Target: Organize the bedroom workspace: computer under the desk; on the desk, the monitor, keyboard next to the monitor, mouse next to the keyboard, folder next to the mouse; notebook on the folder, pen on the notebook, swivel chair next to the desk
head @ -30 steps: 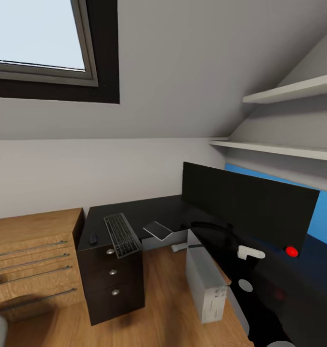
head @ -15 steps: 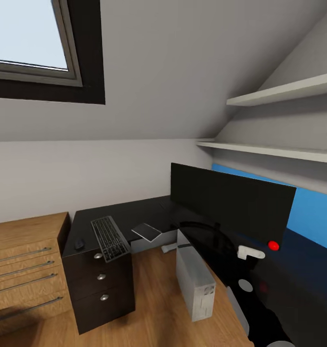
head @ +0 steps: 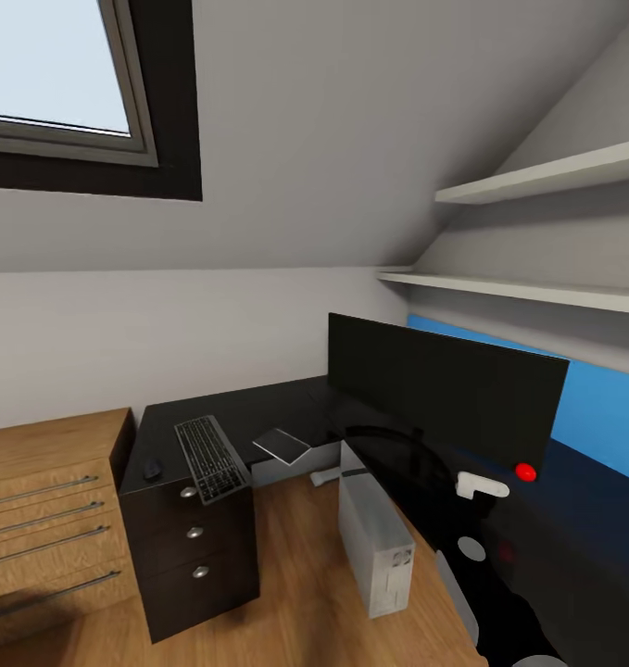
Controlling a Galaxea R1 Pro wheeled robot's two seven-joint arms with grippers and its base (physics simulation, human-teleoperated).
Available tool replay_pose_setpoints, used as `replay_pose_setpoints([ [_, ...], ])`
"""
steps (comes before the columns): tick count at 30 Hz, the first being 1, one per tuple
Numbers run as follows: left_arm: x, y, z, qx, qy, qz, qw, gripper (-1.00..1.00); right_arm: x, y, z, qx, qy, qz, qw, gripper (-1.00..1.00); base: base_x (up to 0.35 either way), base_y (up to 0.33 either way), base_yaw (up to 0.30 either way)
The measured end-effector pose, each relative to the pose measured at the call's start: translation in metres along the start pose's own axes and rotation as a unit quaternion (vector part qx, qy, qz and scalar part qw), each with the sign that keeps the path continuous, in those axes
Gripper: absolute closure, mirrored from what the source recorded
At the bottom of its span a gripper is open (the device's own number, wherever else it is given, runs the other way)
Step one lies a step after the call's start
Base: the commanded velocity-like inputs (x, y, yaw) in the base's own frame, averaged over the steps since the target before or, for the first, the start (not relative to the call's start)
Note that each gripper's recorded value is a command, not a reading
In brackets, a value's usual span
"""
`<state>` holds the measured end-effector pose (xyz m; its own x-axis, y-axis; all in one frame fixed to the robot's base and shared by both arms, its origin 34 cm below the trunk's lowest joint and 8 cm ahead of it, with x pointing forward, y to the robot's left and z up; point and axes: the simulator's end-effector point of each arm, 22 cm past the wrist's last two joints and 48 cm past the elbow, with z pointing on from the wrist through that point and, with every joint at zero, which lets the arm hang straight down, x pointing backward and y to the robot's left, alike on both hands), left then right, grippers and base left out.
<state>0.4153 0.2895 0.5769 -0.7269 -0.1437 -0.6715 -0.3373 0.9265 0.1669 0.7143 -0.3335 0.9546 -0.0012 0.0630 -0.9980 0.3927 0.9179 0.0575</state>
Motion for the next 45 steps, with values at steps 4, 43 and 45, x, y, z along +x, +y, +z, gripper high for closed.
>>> replay_pose_setpoints([
  [4,-0.0003,-0.0001,0.0000,0.000,0.000,0.000,1.0000,-1.00,-0.0005,-0.0005,0.0000,0.000,0.000,0.000,1.0000,-1.00,0.000,0.000,-0.147],
  [43,-0.0064,-0.0009,-0.0004,0.001,-0.007,-0.003,1.0000,-1.00,-0.0086,-0.0013,-0.0012,0.000,-0.007,0.002,1.0000,-1.00,0.000,0.000,-0.246],
  [45,-0.0067,-0.0009,-0.0004,0.001,-0.008,-0.003,1.0000,-1.00,-0.0090,-0.0013,-0.0013,0.000,-0.007,0.002,1.0000,-1.00,0.000,0.000,-0.261],
])
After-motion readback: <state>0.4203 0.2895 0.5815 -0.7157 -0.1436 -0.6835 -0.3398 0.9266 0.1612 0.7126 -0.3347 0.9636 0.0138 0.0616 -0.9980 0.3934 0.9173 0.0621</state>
